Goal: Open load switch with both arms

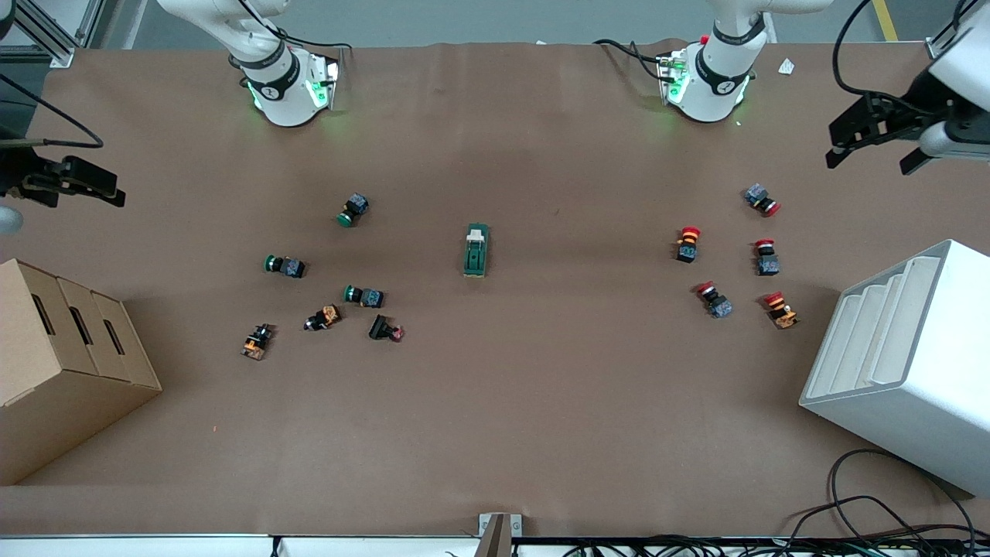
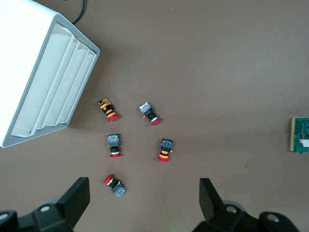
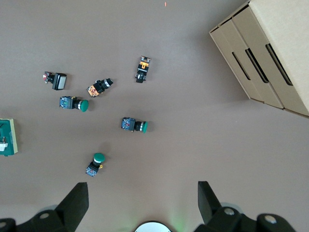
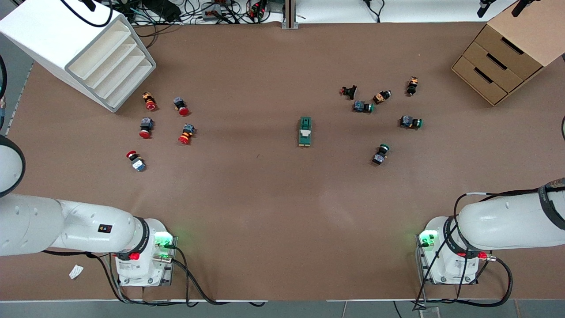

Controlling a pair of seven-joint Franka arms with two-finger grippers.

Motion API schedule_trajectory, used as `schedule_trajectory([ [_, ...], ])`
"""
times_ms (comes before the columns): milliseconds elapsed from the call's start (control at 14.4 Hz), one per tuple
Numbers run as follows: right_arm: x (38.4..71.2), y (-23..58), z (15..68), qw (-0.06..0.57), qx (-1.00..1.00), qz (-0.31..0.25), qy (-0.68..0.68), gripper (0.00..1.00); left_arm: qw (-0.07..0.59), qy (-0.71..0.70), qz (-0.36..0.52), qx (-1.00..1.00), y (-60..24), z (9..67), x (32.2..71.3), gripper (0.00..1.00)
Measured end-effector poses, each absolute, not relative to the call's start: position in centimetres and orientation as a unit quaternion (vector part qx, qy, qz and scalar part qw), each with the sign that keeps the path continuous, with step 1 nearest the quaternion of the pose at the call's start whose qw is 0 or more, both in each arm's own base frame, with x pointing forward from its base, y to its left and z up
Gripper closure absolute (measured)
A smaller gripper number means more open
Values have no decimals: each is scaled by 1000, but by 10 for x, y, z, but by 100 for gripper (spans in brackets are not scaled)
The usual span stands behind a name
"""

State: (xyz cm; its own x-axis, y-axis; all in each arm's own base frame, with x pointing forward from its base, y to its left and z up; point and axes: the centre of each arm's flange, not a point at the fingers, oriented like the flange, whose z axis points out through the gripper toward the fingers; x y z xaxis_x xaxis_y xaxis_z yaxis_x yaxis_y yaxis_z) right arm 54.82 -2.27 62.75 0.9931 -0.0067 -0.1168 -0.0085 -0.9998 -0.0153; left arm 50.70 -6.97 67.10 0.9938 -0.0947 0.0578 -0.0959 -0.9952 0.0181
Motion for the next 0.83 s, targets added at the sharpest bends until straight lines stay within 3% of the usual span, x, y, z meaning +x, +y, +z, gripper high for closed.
schedule_trajectory([
  [417,529,-24,659,8,-1000,28,4,0,7,-45,31,998,-72,667,508,0],
  [833,526,-21,657,9,-999,32,1,0,7,-42,34,999,-70,661,515,0],
])
